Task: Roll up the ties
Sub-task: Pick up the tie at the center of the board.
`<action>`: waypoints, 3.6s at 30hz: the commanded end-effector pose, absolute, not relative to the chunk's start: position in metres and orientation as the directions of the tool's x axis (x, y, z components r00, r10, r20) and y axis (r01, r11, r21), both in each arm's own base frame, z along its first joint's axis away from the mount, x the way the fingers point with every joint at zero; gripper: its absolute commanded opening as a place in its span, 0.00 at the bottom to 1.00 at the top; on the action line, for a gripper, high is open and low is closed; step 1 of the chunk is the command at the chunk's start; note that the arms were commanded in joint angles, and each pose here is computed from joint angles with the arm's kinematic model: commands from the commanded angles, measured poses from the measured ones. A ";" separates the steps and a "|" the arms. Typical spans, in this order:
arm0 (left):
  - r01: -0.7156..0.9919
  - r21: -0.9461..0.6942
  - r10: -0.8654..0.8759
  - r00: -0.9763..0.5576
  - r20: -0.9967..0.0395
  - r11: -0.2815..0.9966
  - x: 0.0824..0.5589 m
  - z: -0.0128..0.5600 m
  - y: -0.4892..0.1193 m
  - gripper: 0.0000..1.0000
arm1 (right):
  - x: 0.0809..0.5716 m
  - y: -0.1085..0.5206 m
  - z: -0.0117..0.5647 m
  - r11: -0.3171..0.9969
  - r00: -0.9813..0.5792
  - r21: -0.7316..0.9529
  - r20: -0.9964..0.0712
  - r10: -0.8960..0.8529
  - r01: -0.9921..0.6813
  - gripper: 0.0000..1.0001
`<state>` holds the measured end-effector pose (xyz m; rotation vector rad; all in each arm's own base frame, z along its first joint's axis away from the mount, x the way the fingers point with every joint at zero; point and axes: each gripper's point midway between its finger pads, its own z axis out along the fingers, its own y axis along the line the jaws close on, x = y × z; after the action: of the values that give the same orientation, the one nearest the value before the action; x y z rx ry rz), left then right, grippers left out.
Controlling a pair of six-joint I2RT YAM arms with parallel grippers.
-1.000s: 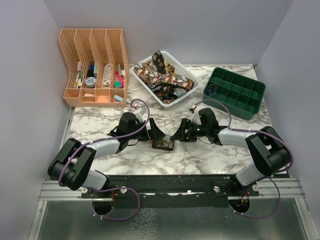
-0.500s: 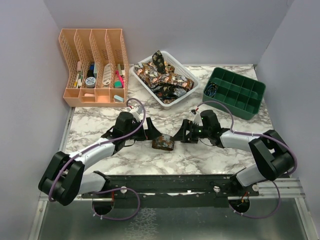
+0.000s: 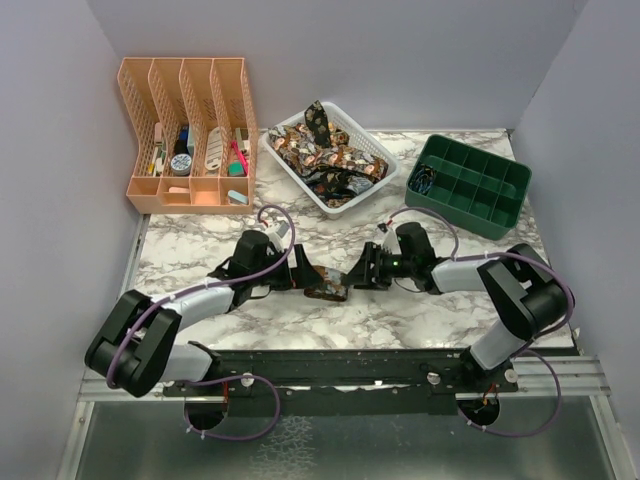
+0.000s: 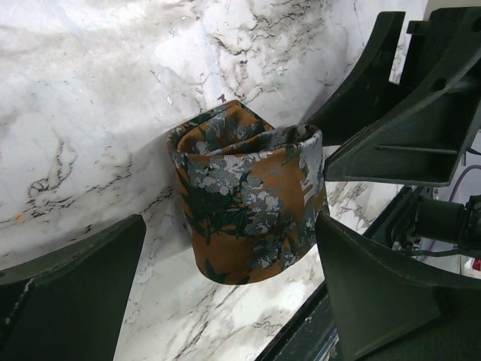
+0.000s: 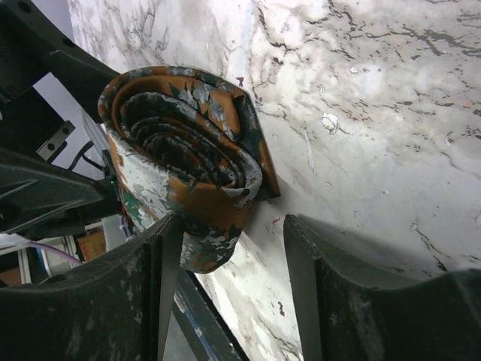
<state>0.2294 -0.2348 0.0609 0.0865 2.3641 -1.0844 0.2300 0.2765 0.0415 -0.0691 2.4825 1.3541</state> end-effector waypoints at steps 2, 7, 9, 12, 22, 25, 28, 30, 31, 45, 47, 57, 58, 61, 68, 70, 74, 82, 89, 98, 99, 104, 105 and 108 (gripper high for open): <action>0.317 -0.710 -0.130 -0.858 -0.498 0.629 0.229 0.066 -0.245 0.93 | 0.228 0.281 0.036 0.532 -0.957 0.823 -0.281 0.079 -0.197 0.56; 0.331 -0.719 -0.101 -0.868 -0.486 0.611 0.226 0.061 -0.251 0.91 | 0.228 0.283 0.030 0.530 -0.960 0.825 -0.270 0.069 -0.193 0.48; 0.324 -0.722 -0.110 -0.869 -0.483 0.612 0.228 0.059 -0.252 0.92 | 0.230 0.278 0.021 0.567 -0.959 0.803 -0.272 0.076 -0.183 0.47; 0.319 -0.739 -0.106 -0.880 -0.464 0.593 0.229 0.056 -0.258 0.91 | 0.229 0.274 0.010 0.601 -0.962 0.781 -0.263 0.068 -0.171 0.45; 0.323 -0.749 -0.063 -0.898 -0.436 0.579 0.218 0.046 -0.263 0.90 | 0.227 0.270 0.000 0.623 -0.967 0.767 -0.247 0.064 -0.155 0.43; 0.325 -0.750 -0.044 -0.904 -0.426 0.576 0.211 0.041 -0.261 0.90 | 0.226 0.270 0.000 0.625 -0.967 0.765 -0.248 0.062 -0.156 0.43; 0.319 -0.765 -0.027 -0.915 -0.402 0.560 0.207 0.039 -0.264 0.91 | 0.226 0.270 0.000 0.626 -0.967 0.765 -0.246 0.066 -0.151 0.43; 0.296 -0.766 -0.034 -0.923 -0.382 0.571 0.205 0.036 -0.262 0.91 | 0.226 0.270 0.000 0.625 -0.968 0.766 -0.244 0.067 -0.149 0.42; 0.283 -0.764 -0.042 -0.926 -0.375 0.580 0.205 0.034 -0.260 0.91 | 0.226 0.270 0.000 0.625 -0.967 0.766 -0.244 0.066 -0.151 0.42; 0.168 -0.616 -0.078 -0.933 -0.353 0.770 0.213 0.017 -0.228 0.90 | 0.227 0.267 0.003 0.639 -0.965 0.755 -0.251 0.071 -0.149 0.42; 0.172 -0.599 -0.065 -0.933 -0.353 0.782 0.213 0.016 -0.226 0.90 | 0.227 0.266 0.003 0.644 -0.965 0.751 -0.252 0.070 -0.149 0.43; 0.228 -0.730 -0.040 -0.943 -0.330 0.645 0.203 0.028 -0.257 0.79 | 0.229 0.265 0.001 0.657 -0.966 0.741 -0.247 0.075 -0.138 0.42; 0.229 -0.734 -0.036 -0.945 -0.326 0.639 0.201 0.027 -0.258 0.79 | 0.228 0.265 0.001 0.658 -0.966 0.741 -0.246 0.076 -0.137 0.42; 0.233 -0.741 -0.035 -0.944 -0.327 0.630 0.198 0.026 -0.262 0.79 | 0.228 0.264 -0.001 0.662 -0.966 0.737 -0.246 0.077 -0.135 0.43; 0.231 -0.738 -0.022 -0.949 -0.316 0.634 0.196 0.019 -0.267 0.68 | 0.226 0.263 -0.004 0.661 -0.968 0.739 -0.238 0.082 -0.125 0.42; 0.241 -0.738 -0.015 -0.947 -0.321 0.631 0.196 0.019 -0.269 0.63 | 0.225 0.263 -0.005 0.663 -0.969 0.739 -0.232 0.084 -0.119 0.42; 0.288 -0.733 0.016 -0.935 -0.354 0.616 0.195 0.023 -0.277 0.59 | 0.225 0.263 -0.005 0.659 -0.970 0.743 -0.229 0.085 -0.118 0.43; 0.312 -0.722 0.019 -0.924 -0.383 0.617 0.199 0.025 -0.280 0.45 | 0.224 0.263 -0.002 0.653 -0.968 0.745 -0.238 0.076 -0.132 0.42; 0.373 -0.704 0.020 -0.890 -0.455 0.605 0.204 0.037 -0.279 0.24 | 0.225 0.274 0.034 0.562 -0.927 0.760 -0.374 -0.031 -0.326 0.58; 0.559 -0.640 0.088 -0.785 -0.613 0.527 0.198 0.063 -0.276 0.18 | 0.231 0.272 0.094 0.375 -0.539 0.441 -0.815 -0.214 -0.816 0.73; 0.588 -0.626 0.101 -0.765 -0.636 0.512 0.196 0.067 -0.276 0.18 | 0.229 0.273 0.100 0.326 -0.461 0.379 -0.858 -0.228 -0.866 0.75; 0.713 -0.537 0.143 -0.652 -0.745 0.451 0.192 0.083 -0.273 0.04 | 0.226 0.281 0.108 0.108 -0.242 0.218 -0.908 -0.342 -0.970 0.76; 0.735 -0.516 0.146 -0.626 -0.766 0.440 0.192 0.088 -0.273 0.03 | 0.226 0.280 0.101 0.084 -0.235 0.220 -0.892 -0.386 -0.972 0.77; 0.787 -0.437 0.157 -0.545 -0.824 0.436 0.192 0.093 -0.271 0.00 | 0.225 0.279 0.091 -0.009 -0.194 0.222 -0.866 -0.461 -0.975 0.78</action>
<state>0.1989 -0.2721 0.0841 0.6220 2.1187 -1.1704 0.2397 0.2823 0.1061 -1.1953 1.8031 1.1262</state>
